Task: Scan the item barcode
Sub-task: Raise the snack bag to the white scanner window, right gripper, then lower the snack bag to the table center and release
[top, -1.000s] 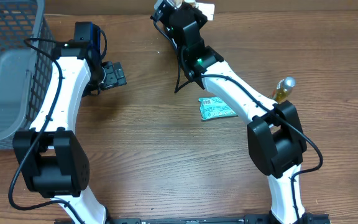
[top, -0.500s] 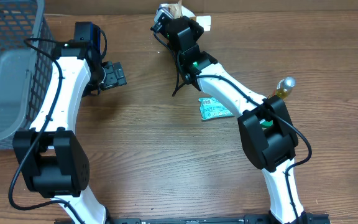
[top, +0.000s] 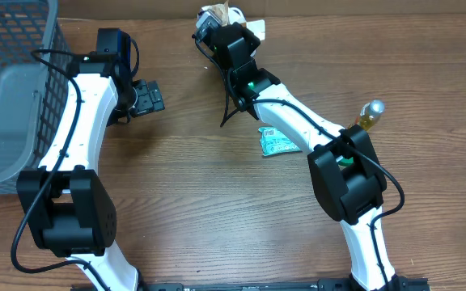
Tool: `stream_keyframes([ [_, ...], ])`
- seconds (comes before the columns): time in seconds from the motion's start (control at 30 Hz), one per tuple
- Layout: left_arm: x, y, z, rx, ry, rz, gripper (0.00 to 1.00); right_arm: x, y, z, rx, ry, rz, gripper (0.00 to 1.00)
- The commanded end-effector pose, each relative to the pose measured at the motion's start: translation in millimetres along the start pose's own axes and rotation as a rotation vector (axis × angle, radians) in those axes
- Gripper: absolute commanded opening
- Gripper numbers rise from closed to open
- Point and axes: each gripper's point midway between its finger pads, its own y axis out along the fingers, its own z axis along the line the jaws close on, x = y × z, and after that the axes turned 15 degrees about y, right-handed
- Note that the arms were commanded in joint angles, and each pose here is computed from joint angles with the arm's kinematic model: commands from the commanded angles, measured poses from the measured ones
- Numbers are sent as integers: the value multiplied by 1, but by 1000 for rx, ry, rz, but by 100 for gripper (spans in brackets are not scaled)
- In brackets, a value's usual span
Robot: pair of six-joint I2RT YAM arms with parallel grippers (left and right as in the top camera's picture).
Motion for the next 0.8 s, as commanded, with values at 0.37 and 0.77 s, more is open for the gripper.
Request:
stream_keyframes([
  [0.37,6,-4,0,11,6,-21,100,51,-64,-22,170,389,1,4],
  [0.77,6,-4,1,11,5,-21,99,-28,-211,54,839,678,716,4],
])
